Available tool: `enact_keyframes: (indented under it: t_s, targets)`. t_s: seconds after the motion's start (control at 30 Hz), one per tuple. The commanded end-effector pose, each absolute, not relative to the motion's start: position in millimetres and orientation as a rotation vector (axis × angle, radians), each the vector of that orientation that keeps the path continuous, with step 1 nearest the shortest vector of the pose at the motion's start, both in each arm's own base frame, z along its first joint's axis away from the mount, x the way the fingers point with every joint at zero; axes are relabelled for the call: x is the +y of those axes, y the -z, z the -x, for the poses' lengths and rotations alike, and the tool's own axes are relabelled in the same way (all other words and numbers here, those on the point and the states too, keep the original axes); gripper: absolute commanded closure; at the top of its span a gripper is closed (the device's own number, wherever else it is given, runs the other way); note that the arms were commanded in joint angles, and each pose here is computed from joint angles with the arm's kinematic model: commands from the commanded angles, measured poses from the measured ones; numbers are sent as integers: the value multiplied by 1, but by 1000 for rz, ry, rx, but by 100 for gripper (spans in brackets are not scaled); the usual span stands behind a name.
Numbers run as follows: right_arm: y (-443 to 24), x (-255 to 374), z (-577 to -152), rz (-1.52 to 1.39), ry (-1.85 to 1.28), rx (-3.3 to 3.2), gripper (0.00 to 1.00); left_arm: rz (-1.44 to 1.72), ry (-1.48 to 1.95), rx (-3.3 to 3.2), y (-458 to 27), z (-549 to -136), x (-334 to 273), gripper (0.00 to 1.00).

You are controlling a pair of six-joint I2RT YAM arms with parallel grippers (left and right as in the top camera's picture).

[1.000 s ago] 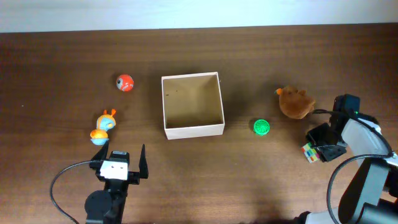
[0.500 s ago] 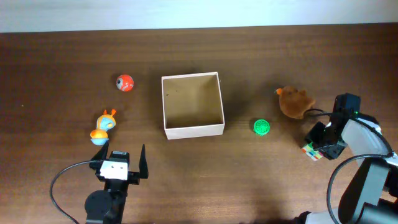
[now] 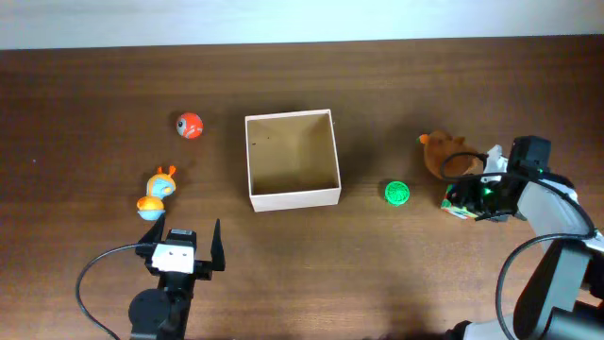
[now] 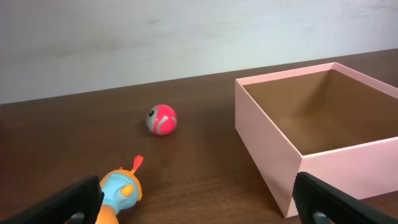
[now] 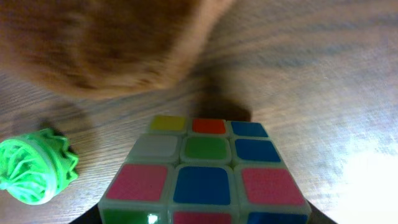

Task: Pack container
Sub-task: 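Lower the right gripper and grasp the Rubik's cube, then lift the cube and carry it left over the box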

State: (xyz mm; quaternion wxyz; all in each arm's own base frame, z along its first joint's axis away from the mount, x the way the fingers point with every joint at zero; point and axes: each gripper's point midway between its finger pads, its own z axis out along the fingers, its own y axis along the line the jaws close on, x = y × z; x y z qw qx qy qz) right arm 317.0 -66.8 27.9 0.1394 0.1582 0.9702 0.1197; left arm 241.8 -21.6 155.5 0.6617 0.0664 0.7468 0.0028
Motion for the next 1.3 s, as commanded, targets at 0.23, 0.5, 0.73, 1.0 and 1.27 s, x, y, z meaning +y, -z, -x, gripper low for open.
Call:
enact_keyframes:
  t_s: [0.23, 0.5, 0.73, 1.0, 1.27]
  targets:
    - [-28, 13, -327, 88, -414, 2827, 50, -161, -24, 1681, -155, -242, -20, 1]
    - [-58, 63, -349, 305, -429, 2765, 59, -161, -24, 1681, -155, -242, -20, 1]
    - [-108, 70, -368, 327, -433, 2735, 59, -161, -24, 1681, -155, -242, -20, 1]
    - [-188, 93, -381, 386, -536, 2647, 63, -161, -24, 1681, -155, -242, -20, 1]
    - [-229, 153, -388, 512, -576, 2515, 63, -161, -24, 1681, -155, -242, -20, 1]
